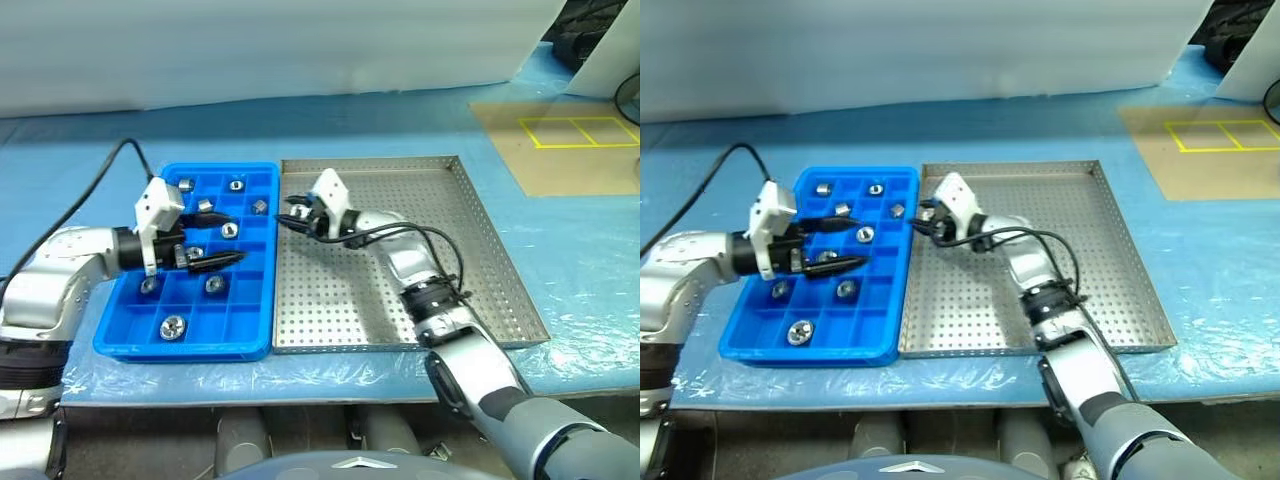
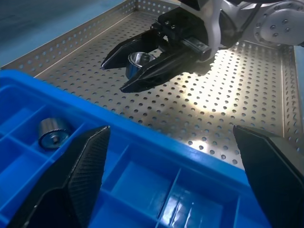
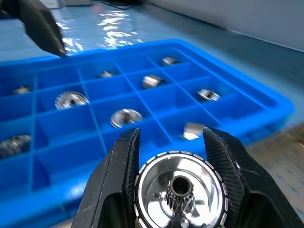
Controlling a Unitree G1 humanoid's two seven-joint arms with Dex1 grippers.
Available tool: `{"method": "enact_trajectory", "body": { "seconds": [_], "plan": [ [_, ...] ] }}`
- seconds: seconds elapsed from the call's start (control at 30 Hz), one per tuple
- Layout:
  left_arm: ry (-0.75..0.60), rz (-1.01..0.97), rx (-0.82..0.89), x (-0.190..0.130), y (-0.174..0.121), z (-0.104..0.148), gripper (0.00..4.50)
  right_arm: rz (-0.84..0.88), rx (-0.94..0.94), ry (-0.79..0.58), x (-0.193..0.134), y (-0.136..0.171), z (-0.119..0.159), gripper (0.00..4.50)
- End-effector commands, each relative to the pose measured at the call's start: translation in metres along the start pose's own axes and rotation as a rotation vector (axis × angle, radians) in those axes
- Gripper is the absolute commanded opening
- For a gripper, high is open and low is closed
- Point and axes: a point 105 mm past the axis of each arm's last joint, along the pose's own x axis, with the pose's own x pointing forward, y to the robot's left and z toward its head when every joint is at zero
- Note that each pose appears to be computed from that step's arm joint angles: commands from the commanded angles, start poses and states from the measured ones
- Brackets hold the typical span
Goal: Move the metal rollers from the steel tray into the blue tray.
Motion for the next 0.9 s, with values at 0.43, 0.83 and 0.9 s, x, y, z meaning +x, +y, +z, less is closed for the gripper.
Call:
{"method": "enact_trajectory", "body": {
  "seconds": [0.43, 0.83, 0.9],
  "plan": [
    [-0.008, 0.129, -0.056, -0.029, -0.037, -0.006, 4.41, 0.223, -0.063, 0.046, 0.026, 0.037, -0.013, 1.69],
    [-0.009, 0.105, -0.058, -0.020, -0.039, -0.004, 4.41, 0.210, -0.038, 0.057, 0.018, 0.033, -0.022, 2.41],
    [-0.010, 0.097, -0.056, -0.018, -0.038, -0.003, 4.41, 0.174, -0.055, 0.071, 0.019, 0.028, -0.023, 3.05]
  ]
}}
